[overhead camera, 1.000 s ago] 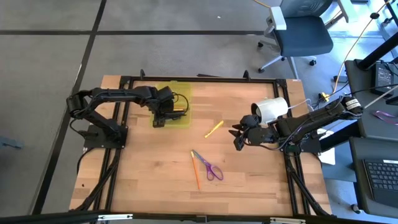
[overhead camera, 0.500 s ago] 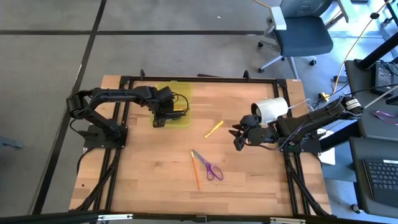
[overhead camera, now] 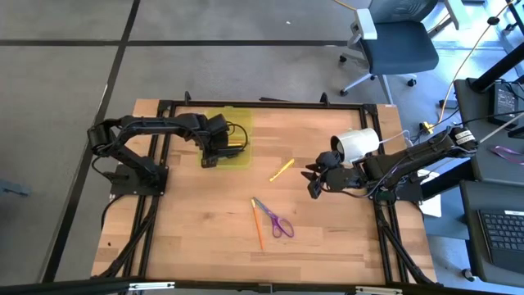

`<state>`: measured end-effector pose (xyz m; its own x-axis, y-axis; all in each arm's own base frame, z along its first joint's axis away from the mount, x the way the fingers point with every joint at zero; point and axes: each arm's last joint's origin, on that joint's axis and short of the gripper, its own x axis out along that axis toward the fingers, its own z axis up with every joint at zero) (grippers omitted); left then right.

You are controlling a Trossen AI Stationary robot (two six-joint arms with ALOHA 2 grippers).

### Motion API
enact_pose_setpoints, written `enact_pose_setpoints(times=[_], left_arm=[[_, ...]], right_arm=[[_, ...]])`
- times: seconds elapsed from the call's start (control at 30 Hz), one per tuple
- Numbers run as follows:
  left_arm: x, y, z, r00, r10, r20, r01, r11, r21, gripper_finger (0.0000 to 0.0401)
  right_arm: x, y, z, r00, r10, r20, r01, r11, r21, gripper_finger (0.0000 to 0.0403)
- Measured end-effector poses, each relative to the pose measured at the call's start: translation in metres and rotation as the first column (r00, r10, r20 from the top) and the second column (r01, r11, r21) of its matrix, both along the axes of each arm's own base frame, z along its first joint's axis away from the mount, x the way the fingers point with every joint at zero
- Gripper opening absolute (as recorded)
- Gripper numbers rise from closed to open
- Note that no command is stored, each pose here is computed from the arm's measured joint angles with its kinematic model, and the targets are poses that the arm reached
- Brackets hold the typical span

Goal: Pick & place school supplies into a supply box
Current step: Put the yellow pen into the yellow supply box

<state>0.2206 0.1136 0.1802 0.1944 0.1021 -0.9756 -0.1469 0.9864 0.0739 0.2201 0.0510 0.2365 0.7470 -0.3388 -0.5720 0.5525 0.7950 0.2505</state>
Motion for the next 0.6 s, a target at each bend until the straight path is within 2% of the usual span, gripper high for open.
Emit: enact_pose_setpoints(times=[0.17,0.33,0.47,0.6], left_arm=[[0.000,0.000,0.005,0.996,0.079,-0.030,-0.079,0.997,0.005,0.0172],[0.006,0.003,0.016,0.989,0.147,0.019,-0.147,0.989,0.005,0.0182],[0.016,0.004,0.026,0.976,0.192,0.103,-0.190,0.981,-0.035,0.0179],[0.035,-0.001,0.043,0.956,0.159,0.245,-0.143,0.986,-0.081,0.0174]], right_arm=[[0.000,0.000,0.000,1.000,0.010,-0.005,-0.010,1.000,-0.005,0.0152],[0.000,0.001,-0.001,0.997,0.075,-0.032,-0.076,0.997,-0.012,0.0152],[0.000,0.001,-0.001,0.996,0.085,-0.038,-0.086,0.996,-0.024,0.0152],[0.000,0.002,-0.001,0.995,0.088,-0.039,-0.089,0.996,-0.025,0.0152]])
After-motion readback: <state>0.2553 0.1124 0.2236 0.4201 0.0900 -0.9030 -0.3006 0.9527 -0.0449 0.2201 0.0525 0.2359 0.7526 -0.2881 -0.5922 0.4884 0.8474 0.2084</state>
